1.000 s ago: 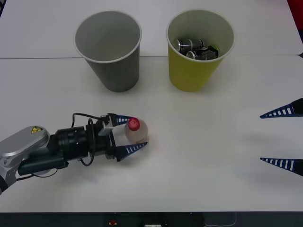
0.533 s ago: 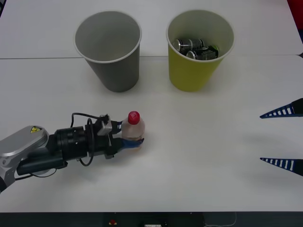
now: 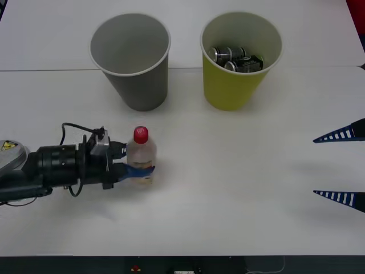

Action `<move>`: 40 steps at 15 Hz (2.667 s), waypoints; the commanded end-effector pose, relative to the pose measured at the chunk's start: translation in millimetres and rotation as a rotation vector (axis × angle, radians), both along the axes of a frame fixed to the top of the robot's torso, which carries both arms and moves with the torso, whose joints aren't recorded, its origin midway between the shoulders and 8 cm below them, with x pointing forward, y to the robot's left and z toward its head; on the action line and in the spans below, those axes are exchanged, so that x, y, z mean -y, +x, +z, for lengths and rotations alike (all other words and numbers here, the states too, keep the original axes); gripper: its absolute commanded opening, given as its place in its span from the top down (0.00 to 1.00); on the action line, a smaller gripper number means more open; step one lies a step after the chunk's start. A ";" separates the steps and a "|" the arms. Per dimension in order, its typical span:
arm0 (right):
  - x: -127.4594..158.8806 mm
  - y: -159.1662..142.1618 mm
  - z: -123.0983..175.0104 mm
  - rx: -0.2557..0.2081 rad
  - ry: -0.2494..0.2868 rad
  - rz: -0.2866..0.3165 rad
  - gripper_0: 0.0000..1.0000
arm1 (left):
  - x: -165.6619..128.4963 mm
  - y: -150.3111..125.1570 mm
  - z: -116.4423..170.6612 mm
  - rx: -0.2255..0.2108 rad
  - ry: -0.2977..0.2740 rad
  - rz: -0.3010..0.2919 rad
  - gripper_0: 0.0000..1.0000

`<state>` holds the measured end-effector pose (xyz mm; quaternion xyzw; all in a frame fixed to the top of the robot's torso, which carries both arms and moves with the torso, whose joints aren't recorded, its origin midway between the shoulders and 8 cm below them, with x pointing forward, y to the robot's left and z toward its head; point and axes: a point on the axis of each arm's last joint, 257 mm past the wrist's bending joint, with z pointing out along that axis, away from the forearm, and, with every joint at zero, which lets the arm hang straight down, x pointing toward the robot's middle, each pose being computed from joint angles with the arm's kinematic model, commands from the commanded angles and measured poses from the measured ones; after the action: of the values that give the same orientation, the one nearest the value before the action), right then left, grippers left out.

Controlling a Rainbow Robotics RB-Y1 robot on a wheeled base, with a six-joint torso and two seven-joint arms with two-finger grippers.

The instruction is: Put the can into the green bin and the plastic bottle into the gray bin

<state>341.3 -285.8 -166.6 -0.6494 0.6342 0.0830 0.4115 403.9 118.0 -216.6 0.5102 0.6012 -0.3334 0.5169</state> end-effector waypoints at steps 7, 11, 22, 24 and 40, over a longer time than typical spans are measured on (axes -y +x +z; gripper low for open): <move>0.0 0.0 0.0 0.000 0.000 0.000 0.00 | -5.8 -7.2 99.5 -0.148 -0.004 0.224 1.00; 0.0 0.0 0.0 0.000 0.000 0.000 0.00 | -6.2 -1.6 141.5 -0.172 -0.015 0.339 1.00; 0.0 0.0 0.0 0.000 0.000 0.000 0.00 | -40.7 56.7 244.4 -0.081 0.113 0.493 1.00; 0.0 0.0 0.0 0.000 0.000 0.000 0.00 | -45.4 75.6 252.0 -0.093 0.121 0.513 1.00; 0.0 0.0 0.0 0.000 0.000 0.000 0.00 | -19.4 198.0 264.9 0.032 0.226 0.609 0.00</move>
<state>341.3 -285.8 -166.6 -0.6494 0.6341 0.0830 0.4115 601.9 137.5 48.3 0.3596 0.7546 -0.0909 0.5414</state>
